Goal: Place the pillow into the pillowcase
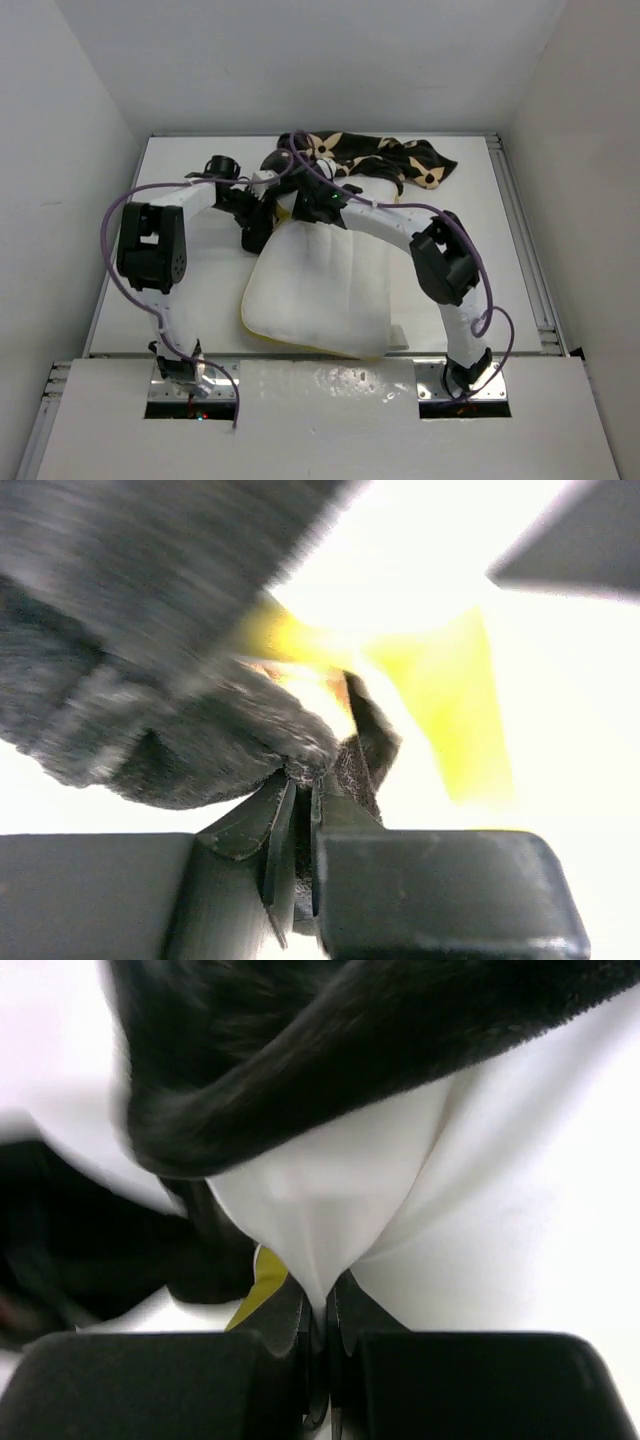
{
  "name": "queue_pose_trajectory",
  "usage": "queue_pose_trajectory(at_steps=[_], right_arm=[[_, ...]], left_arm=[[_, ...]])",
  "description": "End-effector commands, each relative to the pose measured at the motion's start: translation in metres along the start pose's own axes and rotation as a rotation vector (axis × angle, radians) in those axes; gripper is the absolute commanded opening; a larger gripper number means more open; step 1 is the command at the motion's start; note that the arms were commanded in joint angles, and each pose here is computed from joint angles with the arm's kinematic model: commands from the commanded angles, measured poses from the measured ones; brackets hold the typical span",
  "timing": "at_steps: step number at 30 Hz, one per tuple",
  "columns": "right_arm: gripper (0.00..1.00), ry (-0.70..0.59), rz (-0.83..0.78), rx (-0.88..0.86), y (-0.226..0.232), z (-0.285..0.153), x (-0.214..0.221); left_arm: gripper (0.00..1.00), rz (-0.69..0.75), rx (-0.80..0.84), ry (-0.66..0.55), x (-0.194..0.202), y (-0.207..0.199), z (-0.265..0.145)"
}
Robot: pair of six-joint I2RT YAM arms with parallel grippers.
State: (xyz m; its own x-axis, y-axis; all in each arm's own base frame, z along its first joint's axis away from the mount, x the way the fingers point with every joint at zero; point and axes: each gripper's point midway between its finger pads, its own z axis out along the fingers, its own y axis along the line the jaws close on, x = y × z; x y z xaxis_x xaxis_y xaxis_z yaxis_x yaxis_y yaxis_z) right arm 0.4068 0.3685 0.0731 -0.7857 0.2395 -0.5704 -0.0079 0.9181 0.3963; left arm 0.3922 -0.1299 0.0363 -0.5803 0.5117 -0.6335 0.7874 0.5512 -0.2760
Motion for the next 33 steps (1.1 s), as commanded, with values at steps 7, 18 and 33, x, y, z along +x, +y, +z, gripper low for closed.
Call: queue_pose_trajectory(at_steps=[7,18,33], right_arm=[[0.00,-0.633,0.298,-0.183,0.037,-0.102,-0.185],[0.14,-0.330,0.163,0.027,-0.015,-0.002,-0.112],[0.00,-0.237,-0.139,-0.157,-0.071,-0.147,-0.071]], left_arm=[[0.00,0.294,0.294,-0.002,-0.029,-0.108,-0.057],[0.00,0.416,0.440,0.080,0.023,-0.147,-0.075],[0.00,0.276,-0.037,-0.084,-0.123,-0.069,-0.105]])
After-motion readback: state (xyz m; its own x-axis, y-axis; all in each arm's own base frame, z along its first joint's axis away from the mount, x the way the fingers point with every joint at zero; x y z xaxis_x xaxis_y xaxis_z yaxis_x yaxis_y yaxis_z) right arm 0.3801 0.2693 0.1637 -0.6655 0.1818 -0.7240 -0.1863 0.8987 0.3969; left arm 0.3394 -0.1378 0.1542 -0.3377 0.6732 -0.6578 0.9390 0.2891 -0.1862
